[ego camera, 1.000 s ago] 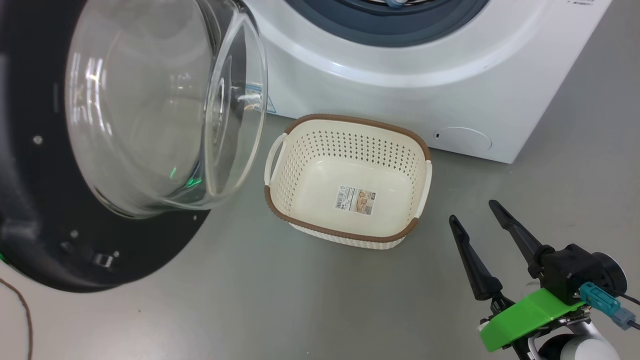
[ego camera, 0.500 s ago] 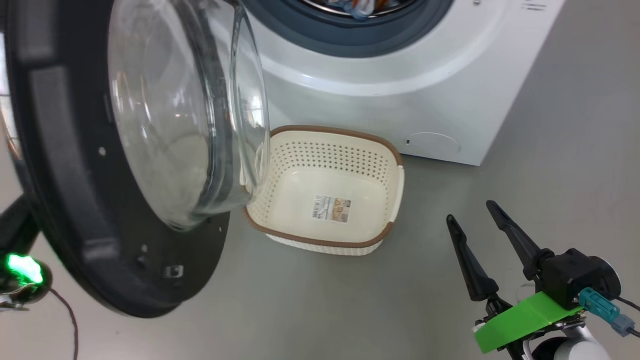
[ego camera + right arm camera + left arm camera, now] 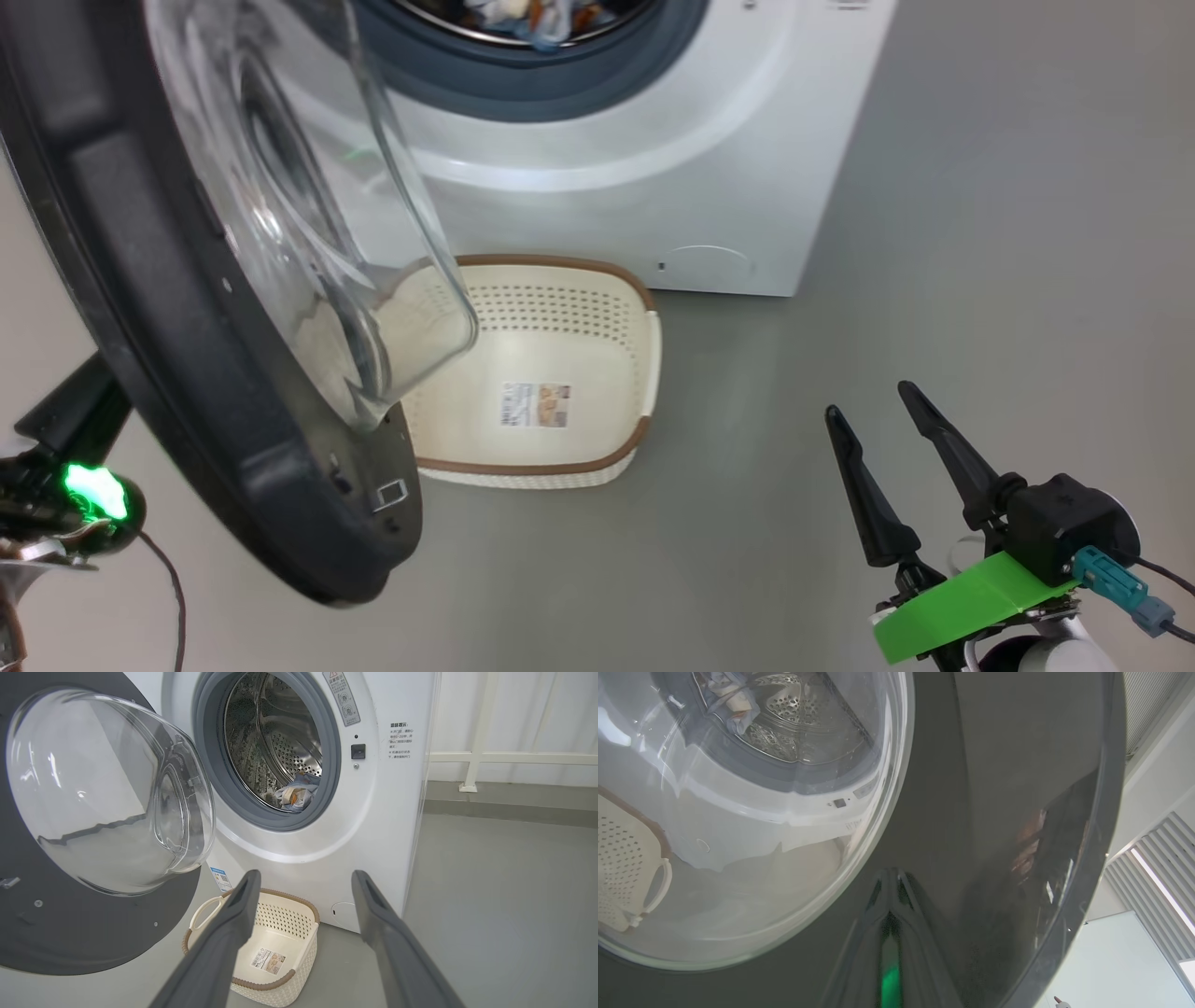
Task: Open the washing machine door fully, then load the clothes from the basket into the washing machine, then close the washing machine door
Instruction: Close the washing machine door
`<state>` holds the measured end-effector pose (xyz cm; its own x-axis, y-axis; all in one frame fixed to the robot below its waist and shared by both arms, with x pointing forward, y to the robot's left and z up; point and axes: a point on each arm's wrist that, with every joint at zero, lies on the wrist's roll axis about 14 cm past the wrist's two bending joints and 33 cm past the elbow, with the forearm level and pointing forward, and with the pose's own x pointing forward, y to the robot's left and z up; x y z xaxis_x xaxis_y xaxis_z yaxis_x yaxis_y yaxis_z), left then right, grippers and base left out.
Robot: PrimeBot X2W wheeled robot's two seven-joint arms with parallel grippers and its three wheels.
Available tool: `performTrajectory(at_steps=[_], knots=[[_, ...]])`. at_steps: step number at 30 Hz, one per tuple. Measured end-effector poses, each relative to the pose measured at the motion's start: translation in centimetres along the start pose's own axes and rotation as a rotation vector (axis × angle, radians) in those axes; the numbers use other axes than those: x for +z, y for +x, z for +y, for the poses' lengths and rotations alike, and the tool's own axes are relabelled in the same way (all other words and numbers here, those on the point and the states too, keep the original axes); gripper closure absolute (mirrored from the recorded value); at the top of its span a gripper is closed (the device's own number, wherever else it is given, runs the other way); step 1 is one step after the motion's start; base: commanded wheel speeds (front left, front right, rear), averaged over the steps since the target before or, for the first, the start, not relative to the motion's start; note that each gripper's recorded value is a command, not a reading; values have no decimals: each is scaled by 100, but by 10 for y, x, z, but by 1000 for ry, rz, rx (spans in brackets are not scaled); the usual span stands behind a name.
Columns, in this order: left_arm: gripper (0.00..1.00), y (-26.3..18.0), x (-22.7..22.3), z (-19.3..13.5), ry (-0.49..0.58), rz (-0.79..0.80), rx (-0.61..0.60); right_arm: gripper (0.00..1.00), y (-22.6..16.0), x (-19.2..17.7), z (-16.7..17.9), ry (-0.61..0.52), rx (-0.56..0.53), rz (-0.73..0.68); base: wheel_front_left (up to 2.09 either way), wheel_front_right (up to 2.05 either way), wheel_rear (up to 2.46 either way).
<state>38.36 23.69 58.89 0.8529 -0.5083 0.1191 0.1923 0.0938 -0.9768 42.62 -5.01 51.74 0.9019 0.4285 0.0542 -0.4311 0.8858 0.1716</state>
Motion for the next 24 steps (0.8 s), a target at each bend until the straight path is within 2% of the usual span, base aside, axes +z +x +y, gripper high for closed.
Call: performTrajectory(at_steps=[11,17,24], knots=[[100,65,-20,0,-34,117,-63,0,-27,5,-39,-3,-139,-27,0,0,0],[100,105,-31,7,-60,173,-73,0,-49,3,-66,20,-238,-39,0,0,0],[100,146,-50,15,-98,245,-80,0,-61,3,-85,17,-306,-49,0,0,0]])
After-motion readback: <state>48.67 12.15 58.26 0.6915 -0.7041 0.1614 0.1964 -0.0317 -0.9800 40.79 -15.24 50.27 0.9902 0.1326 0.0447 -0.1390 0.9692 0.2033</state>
